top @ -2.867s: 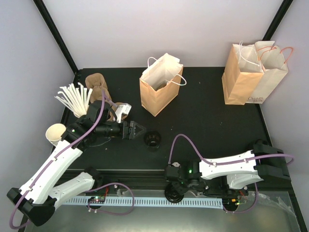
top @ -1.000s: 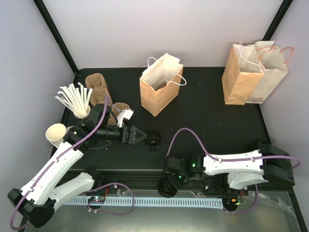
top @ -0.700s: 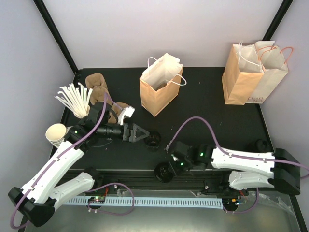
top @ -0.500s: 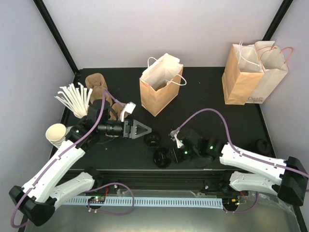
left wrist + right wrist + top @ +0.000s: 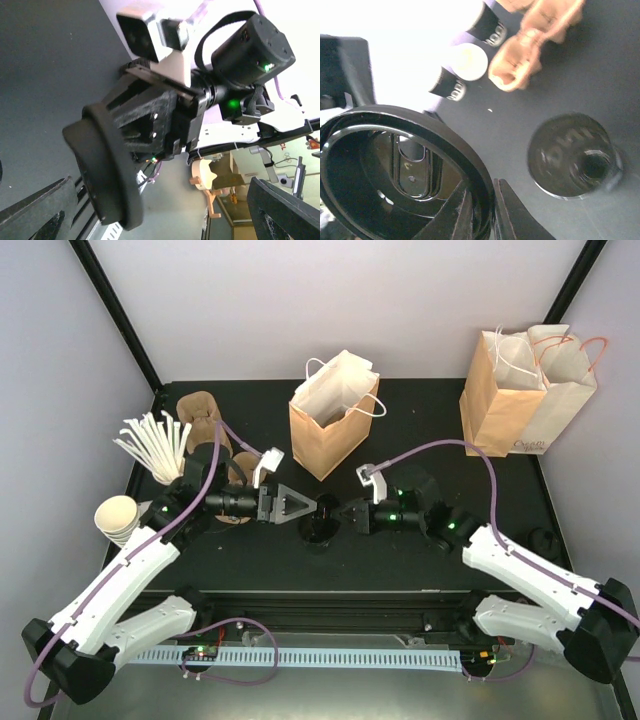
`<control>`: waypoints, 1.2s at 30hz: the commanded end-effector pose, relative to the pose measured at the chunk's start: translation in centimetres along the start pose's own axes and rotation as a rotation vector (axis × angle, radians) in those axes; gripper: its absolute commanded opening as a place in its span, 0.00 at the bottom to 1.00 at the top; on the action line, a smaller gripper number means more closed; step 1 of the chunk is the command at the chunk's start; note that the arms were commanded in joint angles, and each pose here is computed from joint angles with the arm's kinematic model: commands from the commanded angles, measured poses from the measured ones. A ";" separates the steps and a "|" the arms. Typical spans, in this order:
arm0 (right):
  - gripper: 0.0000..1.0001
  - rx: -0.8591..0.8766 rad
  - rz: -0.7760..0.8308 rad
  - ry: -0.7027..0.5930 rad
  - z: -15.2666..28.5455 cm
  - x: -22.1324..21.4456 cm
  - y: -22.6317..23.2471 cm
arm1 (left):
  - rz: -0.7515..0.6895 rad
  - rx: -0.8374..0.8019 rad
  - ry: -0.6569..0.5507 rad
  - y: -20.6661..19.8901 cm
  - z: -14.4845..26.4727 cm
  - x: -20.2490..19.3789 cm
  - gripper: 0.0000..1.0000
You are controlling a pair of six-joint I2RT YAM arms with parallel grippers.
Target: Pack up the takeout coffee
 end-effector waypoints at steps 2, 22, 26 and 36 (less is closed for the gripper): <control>0.13 0.321 0.001 -0.028 1.3 3.5 4.5 | -0.152 -0.112 -0.045 -4.1 1.4 0.9 0.98; 0.18 0.494 -0.115 0.119 6.0 5.5 8.7 | -1.286 0.027 -0.469 -7.6 5.7 1.9 0.99; 0.18 0.479 -0.136 0.125 5.9 4.5 7.8 | -1.238 -0.001 -0.363 -5.2 3.7 1.6 0.99; 0.17 0.386 -0.185 0.144 4.6 3.5 3.9 | -1.219 0.018 -0.367 -1.9 2.4 1.5 0.99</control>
Point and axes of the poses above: each gripper's point midway between its finger pads, its own z axis back along the fingers, its own y axis along the line the jaws close on, x = y × z, the point moved 2 cm from there along z, back along the fingers, and after that the axes turned 3 degrees about -z, right-handed, at the moved point
